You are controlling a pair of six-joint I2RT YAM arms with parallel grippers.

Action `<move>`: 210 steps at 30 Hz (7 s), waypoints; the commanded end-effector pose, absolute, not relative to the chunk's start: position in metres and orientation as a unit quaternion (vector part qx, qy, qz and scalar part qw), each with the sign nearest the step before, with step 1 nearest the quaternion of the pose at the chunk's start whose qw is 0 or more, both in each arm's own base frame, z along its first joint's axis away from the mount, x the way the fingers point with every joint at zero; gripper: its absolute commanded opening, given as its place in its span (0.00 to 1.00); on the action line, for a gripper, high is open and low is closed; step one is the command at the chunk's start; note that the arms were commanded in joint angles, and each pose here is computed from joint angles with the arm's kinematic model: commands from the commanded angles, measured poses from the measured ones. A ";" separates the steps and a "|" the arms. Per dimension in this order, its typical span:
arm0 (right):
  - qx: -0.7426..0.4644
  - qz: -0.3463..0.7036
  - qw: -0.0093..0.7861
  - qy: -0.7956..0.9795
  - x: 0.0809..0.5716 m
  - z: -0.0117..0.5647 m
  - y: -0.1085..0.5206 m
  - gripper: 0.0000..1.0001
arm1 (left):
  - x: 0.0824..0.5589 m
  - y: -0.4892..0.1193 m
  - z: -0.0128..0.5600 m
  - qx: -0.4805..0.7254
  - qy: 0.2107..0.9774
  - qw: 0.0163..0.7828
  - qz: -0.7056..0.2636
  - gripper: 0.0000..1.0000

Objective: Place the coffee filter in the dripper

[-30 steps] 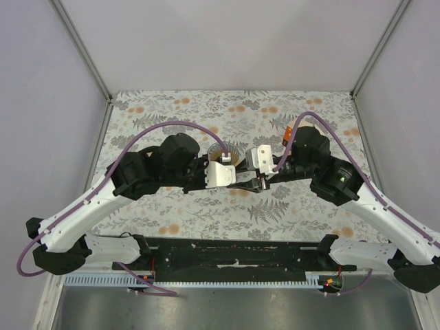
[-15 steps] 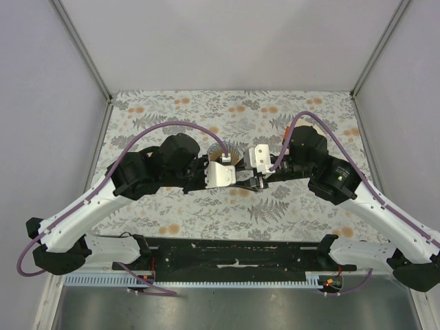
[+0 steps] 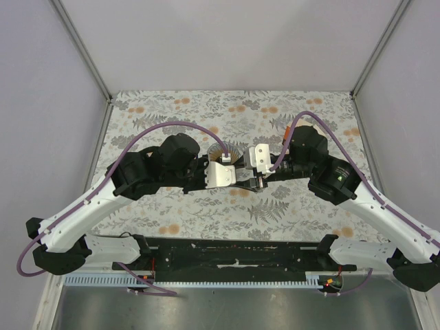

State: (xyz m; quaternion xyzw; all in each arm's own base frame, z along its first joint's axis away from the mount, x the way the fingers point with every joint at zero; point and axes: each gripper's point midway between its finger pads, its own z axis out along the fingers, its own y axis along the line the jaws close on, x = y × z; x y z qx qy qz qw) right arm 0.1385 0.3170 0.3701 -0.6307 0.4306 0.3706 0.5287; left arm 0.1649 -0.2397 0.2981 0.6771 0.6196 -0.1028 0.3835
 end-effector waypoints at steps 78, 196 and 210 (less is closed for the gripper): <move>-0.537 0.403 0.559 0.486 0.171 0.378 0.281 0.91 | 0.166 -0.246 0.332 0.613 0.641 0.439 -0.138 0.02; -0.682 0.395 0.398 0.469 0.129 0.330 0.294 0.00 | 0.124 -0.282 0.377 0.578 0.640 0.334 -0.381 0.08; -0.681 0.393 0.399 0.473 0.128 0.327 0.292 0.00 | 0.140 -0.279 0.385 0.564 0.654 0.366 -0.348 0.05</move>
